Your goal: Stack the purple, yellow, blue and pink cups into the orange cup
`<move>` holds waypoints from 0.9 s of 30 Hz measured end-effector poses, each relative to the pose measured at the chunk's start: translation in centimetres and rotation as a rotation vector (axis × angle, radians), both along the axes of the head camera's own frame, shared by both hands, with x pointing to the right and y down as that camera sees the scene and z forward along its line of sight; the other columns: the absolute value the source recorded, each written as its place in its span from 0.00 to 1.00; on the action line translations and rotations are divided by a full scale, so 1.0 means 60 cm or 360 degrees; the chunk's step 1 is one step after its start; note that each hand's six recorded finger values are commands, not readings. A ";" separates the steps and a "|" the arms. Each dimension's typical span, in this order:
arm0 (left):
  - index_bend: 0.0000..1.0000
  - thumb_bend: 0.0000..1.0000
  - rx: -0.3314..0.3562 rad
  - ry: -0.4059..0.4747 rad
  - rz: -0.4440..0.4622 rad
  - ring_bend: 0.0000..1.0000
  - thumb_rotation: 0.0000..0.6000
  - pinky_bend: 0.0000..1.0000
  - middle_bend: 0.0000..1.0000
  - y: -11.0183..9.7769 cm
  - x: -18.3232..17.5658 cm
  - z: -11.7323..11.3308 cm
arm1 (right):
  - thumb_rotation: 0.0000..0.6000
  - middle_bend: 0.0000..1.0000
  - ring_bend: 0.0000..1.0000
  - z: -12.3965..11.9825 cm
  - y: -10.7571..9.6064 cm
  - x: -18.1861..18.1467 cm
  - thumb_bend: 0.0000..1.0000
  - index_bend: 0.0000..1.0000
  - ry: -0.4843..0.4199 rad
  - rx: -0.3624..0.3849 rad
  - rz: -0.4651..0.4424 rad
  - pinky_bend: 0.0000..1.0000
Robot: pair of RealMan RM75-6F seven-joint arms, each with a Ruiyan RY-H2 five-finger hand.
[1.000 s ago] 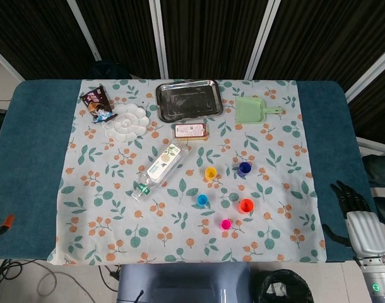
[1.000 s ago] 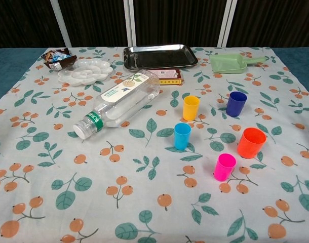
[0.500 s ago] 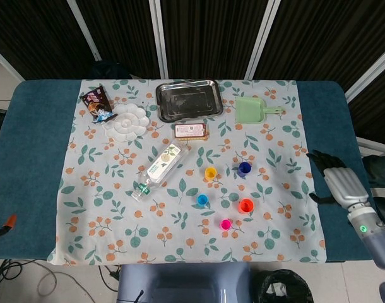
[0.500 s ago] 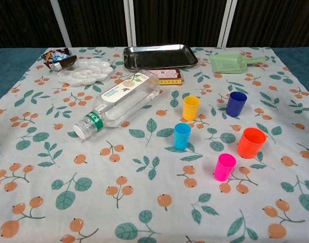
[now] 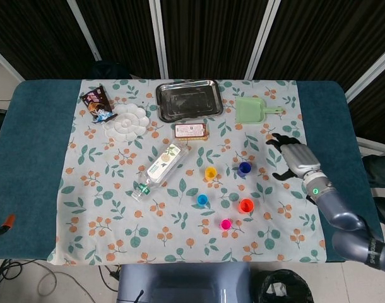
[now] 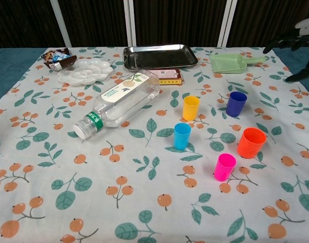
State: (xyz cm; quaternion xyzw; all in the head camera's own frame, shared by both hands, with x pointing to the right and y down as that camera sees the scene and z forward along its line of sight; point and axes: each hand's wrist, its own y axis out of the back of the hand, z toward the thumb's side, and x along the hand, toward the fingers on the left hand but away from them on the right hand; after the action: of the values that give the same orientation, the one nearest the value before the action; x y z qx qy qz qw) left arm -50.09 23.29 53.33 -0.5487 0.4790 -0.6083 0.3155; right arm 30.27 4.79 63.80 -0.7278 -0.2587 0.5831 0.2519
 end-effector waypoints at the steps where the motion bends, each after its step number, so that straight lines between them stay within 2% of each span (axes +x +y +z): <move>1: 0.13 0.22 0.0000 0.0000 -0.0001 0.01 1.00 0.00 0.07 0.000 0.000 0.000 | 1.00 0.00 0.06 0.006 0.001 -0.008 0.33 0.18 0.0001 -0.0008 -0.0010 0.10; 12: 0.13 0.22 0.0004 0.0007 -0.0020 0.01 1.00 0.00 0.07 -0.001 -0.004 0.000 | 1.00 0.00 0.06 0.058 0.020 -0.061 0.33 0.22 0.0059 -0.0088 -0.0062 0.09; 21: 0.13 0.22 0.0001 0.0008 -0.0024 0.01 1.00 0.00 0.07 0.000 -0.004 0.000 | 1.00 0.00 0.06 0.078 0.028 -0.082 0.33 0.31 0.0087 -0.0067 -0.0098 0.09; 27: 0.13 0.22 -0.0001 0.0006 -0.0029 0.01 1.00 0.00 0.07 0.000 -0.005 0.000 | 1.00 0.00 0.06 0.089 0.024 -0.094 0.36 0.32 0.0080 -0.0040 -0.0099 0.09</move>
State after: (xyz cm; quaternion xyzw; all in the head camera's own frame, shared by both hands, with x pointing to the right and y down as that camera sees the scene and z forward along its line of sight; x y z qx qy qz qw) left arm -50.39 23.28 53.33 -0.5455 0.4843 -0.6103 0.3090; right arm 24.61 6.22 69.14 -0.7237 -0.2221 0.5964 0.2671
